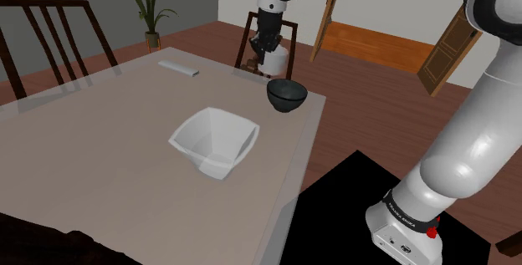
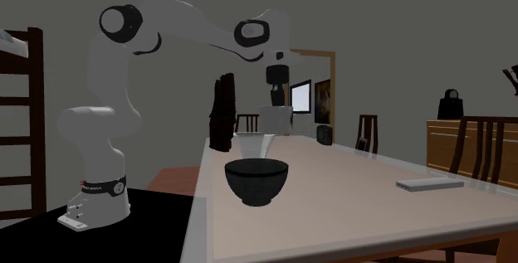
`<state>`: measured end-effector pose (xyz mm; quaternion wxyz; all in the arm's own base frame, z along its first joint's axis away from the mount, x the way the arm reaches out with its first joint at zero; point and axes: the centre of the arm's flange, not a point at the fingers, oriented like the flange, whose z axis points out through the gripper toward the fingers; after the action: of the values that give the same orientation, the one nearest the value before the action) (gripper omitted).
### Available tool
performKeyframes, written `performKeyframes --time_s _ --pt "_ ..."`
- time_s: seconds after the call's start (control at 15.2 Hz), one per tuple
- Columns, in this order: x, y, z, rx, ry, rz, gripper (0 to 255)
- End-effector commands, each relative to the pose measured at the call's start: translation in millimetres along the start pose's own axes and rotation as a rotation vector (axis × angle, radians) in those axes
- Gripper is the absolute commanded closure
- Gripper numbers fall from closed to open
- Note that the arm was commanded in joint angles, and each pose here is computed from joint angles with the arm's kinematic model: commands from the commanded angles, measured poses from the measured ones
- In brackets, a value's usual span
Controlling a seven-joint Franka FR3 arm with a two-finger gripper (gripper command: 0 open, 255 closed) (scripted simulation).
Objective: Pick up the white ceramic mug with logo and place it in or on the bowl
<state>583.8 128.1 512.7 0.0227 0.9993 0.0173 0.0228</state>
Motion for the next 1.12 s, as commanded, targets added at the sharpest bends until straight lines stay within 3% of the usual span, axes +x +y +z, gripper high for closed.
performKeyframes --time_s 0.0,0.4,1.06 --pt "-6.5 23.8 0.1 0.0 0.001 -0.001 255" --pt "-32.2 95.2 -0.6 0.0 0.001 -0.001 255" --pt "-34.5 92.8 52.1 0.0 0.001 -0.001 255"
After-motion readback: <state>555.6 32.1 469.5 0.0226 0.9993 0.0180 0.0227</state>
